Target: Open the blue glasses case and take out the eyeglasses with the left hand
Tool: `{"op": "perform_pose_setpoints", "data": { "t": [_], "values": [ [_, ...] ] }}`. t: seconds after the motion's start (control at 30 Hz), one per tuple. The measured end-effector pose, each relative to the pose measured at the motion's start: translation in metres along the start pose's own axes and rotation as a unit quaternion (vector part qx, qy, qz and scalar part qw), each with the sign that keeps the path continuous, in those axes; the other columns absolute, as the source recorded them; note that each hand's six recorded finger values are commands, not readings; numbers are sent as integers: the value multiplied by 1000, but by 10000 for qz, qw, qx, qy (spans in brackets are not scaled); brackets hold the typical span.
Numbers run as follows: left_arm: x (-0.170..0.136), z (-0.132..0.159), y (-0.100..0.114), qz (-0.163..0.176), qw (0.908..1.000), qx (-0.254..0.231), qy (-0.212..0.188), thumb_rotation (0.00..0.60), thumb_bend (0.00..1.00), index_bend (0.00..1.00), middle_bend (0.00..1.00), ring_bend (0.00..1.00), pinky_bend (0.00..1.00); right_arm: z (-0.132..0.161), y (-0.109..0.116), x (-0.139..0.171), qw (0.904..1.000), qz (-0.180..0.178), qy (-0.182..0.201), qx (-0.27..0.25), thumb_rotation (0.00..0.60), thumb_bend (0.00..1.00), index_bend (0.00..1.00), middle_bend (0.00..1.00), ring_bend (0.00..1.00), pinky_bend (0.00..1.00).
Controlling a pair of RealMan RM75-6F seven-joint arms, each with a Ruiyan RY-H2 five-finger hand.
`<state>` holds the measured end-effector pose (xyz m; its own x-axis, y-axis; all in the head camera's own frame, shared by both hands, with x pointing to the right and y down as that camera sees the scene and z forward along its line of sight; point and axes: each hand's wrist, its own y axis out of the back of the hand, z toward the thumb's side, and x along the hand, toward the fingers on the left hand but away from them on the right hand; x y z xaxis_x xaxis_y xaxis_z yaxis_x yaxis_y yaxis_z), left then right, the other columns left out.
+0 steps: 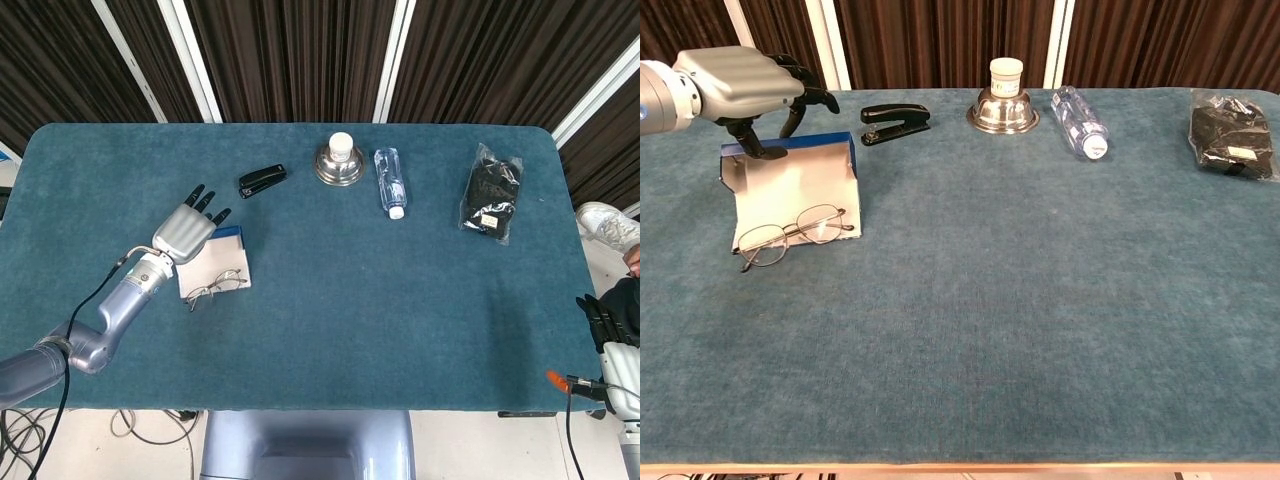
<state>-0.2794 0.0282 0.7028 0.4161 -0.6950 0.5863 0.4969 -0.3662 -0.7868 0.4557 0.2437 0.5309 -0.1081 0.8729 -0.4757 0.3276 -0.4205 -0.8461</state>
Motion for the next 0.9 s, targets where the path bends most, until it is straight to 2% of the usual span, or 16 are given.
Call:
{"op": "perform_pose_setpoints", "data": {
  "t": [0.37, 0.57, 0.7, 0.77, 0.9],
  "values": [
    [-1, -8, -6, -100, 9999, -5, 139, 600, 359, 126, 454, 53, 36, 0, 0, 0, 10000, -1, -2, 2, 600, 201, 0, 0, 0, 199],
    [-4, -10, -14, -236, 9995, -14, 188, 600, 216, 87, 273, 43, 32, 0, 0, 0, 10000, -2, -3, 2, 600, 201, 0, 0, 0, 199],
    [-7, -11, -16, -269, 9993, -97, 254, 600, 203, 75, 244, 40, 31, 0, 0, 0, 10000, -3, -2, 1, 600, 200, 0, 0, 0, 199],
    [-8, -11, -15, -255, 9990, -212, 286, 600, 220, 66, 238, 34, 31, 0, 0, 0, 10000, -1, -2, 1, 600, 201, 0, 0, 0, 199],
    [-14, -7, -11, -247, 9971, -653, 311, 600, 374, 35, 223, 18, 31, 0, 0, 0, 10000, 0, 2, -4, 600, 201, 0, 0, 0, 199]
  ]
}}
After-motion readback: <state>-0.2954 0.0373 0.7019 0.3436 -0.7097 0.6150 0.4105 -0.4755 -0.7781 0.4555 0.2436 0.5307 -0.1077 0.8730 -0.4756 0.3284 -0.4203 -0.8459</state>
